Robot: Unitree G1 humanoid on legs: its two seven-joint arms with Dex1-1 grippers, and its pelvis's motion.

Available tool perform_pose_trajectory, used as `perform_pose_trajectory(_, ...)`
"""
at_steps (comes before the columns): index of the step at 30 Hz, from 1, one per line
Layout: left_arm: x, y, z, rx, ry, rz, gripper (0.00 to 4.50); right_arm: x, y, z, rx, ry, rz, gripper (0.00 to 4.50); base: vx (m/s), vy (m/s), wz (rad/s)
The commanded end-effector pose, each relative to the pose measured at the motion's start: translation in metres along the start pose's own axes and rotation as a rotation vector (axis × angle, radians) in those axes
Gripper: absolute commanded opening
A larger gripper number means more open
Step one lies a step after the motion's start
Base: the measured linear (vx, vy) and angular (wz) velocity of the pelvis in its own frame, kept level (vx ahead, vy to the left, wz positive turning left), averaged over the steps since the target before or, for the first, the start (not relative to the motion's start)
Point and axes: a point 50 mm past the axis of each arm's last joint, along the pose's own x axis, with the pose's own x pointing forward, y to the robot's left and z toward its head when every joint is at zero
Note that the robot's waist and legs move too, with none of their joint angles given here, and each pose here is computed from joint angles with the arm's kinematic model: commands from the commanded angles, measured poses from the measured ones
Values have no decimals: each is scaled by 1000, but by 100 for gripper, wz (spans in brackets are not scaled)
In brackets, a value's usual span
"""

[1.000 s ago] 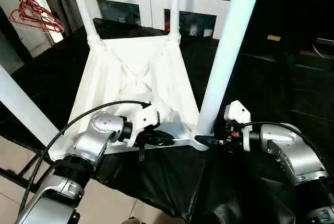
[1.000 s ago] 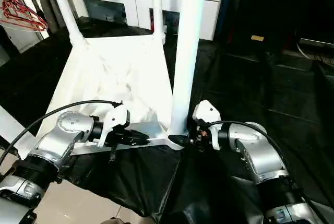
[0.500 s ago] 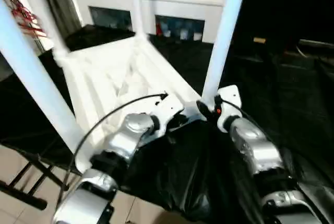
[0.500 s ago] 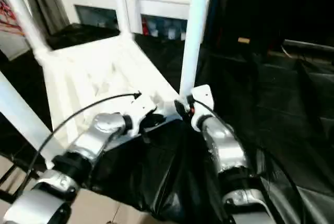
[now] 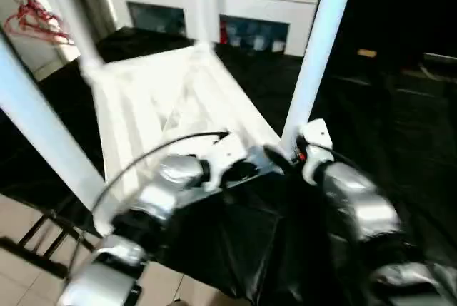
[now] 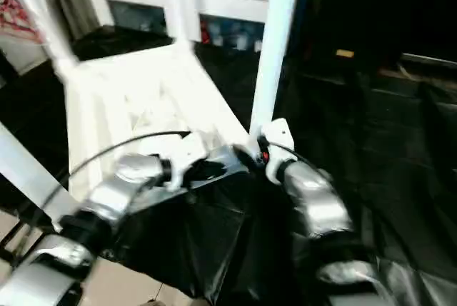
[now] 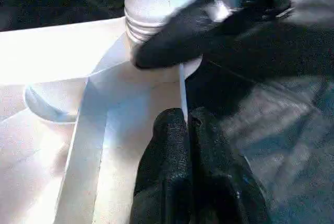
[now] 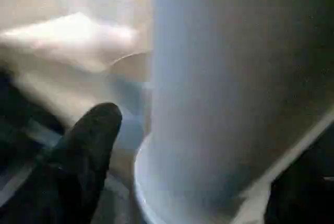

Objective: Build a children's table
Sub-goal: Rotate leg to tighten

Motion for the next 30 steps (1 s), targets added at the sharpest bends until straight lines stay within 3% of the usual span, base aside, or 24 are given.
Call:
perform_pose_trajectory(1,2,-11,8,63,-31,-141,0,-4,10,1,-83,29,140,441,0,0,0)
perform_pose_trajectory(4,-7,-9,7,69,-36,-179,0,-14,10,1,-117,48,214,447,0,0,0)
perform_pose_trajectory(13,-27,-8,2,71,-21,-261,0,-28,13,7,-83,20,353,447,0,0,0)
perform_pose_trajectory(15,-30,-9,0,70,-18,-274,0,-29,14,6,-85,28,365,412,0,0,0)
perform_pose_trajectory(17,-32,-9,-1,69,-15,-280,0,-29,14,6,-84,30,372,412,0,0,0)
perform_pose_trajectory(20,-33,-9,-1,65,-14,-285,0,-30,16,6,-78,33,386,372,0,0,0)
perform_pose_trajectory(30,-34,-10,-3,58,-8,-283,0,-30,19,3,-84,49,411,307,0,0,0)
